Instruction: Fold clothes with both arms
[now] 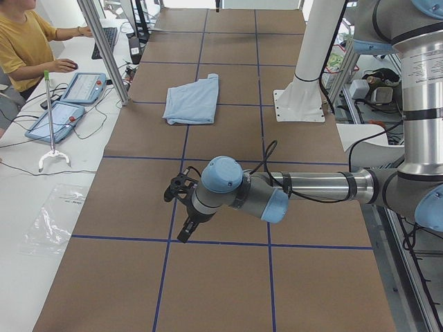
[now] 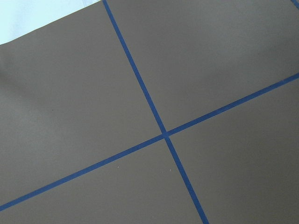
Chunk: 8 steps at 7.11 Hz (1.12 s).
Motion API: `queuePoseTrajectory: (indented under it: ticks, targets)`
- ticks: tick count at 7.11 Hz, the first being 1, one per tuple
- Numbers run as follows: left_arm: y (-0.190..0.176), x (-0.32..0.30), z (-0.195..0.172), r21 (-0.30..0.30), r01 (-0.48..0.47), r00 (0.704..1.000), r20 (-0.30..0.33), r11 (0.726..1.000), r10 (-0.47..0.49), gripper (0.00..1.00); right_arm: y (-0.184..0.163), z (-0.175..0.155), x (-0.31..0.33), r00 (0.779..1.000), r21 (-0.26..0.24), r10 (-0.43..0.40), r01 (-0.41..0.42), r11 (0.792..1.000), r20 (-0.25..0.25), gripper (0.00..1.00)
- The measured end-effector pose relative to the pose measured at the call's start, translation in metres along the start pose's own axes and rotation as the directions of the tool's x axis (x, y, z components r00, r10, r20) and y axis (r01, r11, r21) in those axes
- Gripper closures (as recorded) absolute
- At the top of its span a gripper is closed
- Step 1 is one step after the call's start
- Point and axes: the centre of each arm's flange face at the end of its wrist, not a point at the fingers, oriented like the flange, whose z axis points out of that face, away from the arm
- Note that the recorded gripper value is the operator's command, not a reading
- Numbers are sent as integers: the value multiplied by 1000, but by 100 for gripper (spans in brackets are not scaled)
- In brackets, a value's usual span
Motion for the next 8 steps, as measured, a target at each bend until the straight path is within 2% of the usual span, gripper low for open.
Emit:
queuePoseTrajectory:
  ticks: [3,5,8]
  targets:
    - [-6,2,1,2,-14,1000,0,1000,14,1,-3,-3,-3,1000,6,-6,6,1000,1,0]
    - [-13,13,13,-18,-38,999,-18,999,37,1,-4,-4,-5,1000,10,-10,10,1000,4,0]
    - [-22,46,46,-50,38,998,-41,998,-40,1,-4,-5,-6,1000,9,-11,11,1000,10,0]
